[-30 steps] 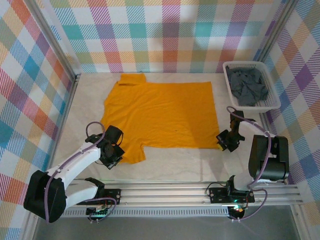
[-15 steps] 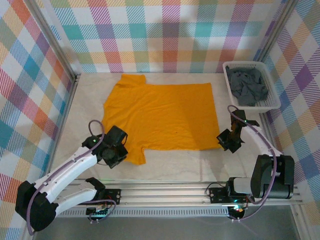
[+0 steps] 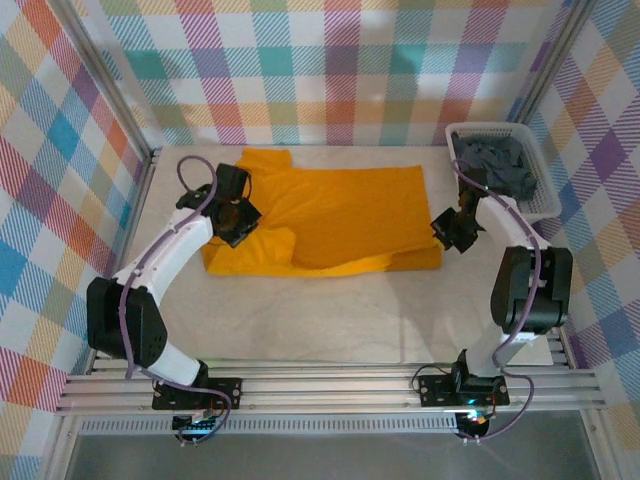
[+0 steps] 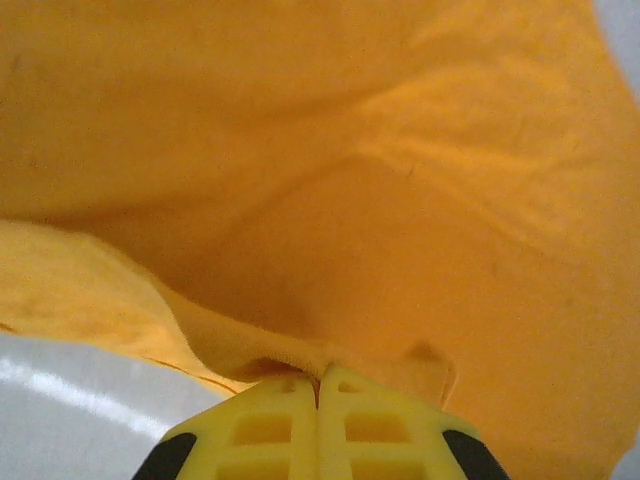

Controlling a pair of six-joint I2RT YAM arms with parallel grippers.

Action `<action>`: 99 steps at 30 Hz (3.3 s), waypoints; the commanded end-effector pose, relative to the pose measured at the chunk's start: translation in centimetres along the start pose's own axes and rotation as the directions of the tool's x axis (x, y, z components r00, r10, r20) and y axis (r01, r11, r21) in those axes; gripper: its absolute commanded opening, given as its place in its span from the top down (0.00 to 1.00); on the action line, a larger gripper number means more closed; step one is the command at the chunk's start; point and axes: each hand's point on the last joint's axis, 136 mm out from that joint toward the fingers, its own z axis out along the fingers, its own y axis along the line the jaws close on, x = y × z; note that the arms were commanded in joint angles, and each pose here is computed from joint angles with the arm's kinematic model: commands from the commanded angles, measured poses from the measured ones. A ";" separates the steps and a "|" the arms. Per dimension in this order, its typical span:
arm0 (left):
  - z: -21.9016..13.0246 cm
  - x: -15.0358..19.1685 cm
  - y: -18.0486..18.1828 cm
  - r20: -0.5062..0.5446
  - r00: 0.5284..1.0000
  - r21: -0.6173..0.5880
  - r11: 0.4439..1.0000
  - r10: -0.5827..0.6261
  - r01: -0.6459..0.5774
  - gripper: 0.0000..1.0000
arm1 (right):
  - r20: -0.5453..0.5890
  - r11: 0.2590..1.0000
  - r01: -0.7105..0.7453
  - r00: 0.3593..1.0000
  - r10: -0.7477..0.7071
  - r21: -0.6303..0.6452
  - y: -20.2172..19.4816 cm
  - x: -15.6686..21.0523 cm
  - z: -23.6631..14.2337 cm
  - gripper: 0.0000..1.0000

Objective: Fold and stack the t-shirts

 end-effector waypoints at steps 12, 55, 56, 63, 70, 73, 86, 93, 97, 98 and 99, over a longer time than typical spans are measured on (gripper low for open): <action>1.1 -6.5 -2.7 0.087 0.994 0.027 0.997 0.067 -0.070 1.00 | -0.003 1.000 -0.024 1.000 0.024 0.017 2.5 -2.8 1.3 1.00; 4.7 -7.2 4.2 0.065 0.997 -0.117 0.992 -0.028 0.036 0.51 | 0.043 0.991 0.135 0.990 -0.134 -0.023 3.8 -3.4 0.1 0.49; 5.3 -6.3 4.7 0.038 0.998 -0.112 0.993 -0.040 0.044 0.55 | 0.050 0.990 0.138 0.989 -0.136 -0.030 3.4 -2.9 -0.1 0.51; 9.4 -5.2 7.4 -0.024 0.994 -0.171 0.980 -0.111 0.105 0.72 | -0.016 0.985 0.160 0.987 -0.161 -0.070 3.0 0.4 3.2 0.69; 11.7 -4.7 11.6 -0.014 0.985 -0.346 0.925 -0.170 0.155 0.83 | -0.076 0.972 0.230 0.971 -0.226 0.040 3.6 0.8 7.8 0.71; 11.6 -2.7 14.4 -0.023 0.976 -0.406 0.894 -0.218 0.190 0.84 | -0.114 0.958 0.251 0.965 -0.236 0.141 1.5 1.3 8.9 0.70; 5.7 5.3 22.2 -0.047 0.960 -0.507 0.835 -0.275 0.214 0.83 | -0.266 0.964 0.198 0.953 -0.147 0.178 -7.5 10.7 6.3 0.68; 2.4 7.7 24.6 -0.044 0.957 -0.536 0.815 -0.288 0.220 0.75 | -0.299 0.980 0.157 0.947 -0.115 0.119 -8.3 13.7 4.1 0.65; 0.1 3.3 19.5 0.049 0.986 -0.436 0.885 -0.159 0.164 0.64 | -0.151 0.959 0.278 0.947 -0.283 -0.048 -3.4 12.1 1.0 0.56; -0.5 2.2 17.5 0.070 0.992 -0.411 0.904 -0.103 0.123 0.63 | -0.100 0.935 0.332 0.933 -0.345 -0.122 -1.4 11.9 0.1 0.53; -0.9 1.4 15.3 0.080 0.996 -0.381 0.922 -0.046 0.073 0.63 | -0.065 0.899 0.383 0.912 -0.404 -0.214 0.9 12.1 -0.7 0.52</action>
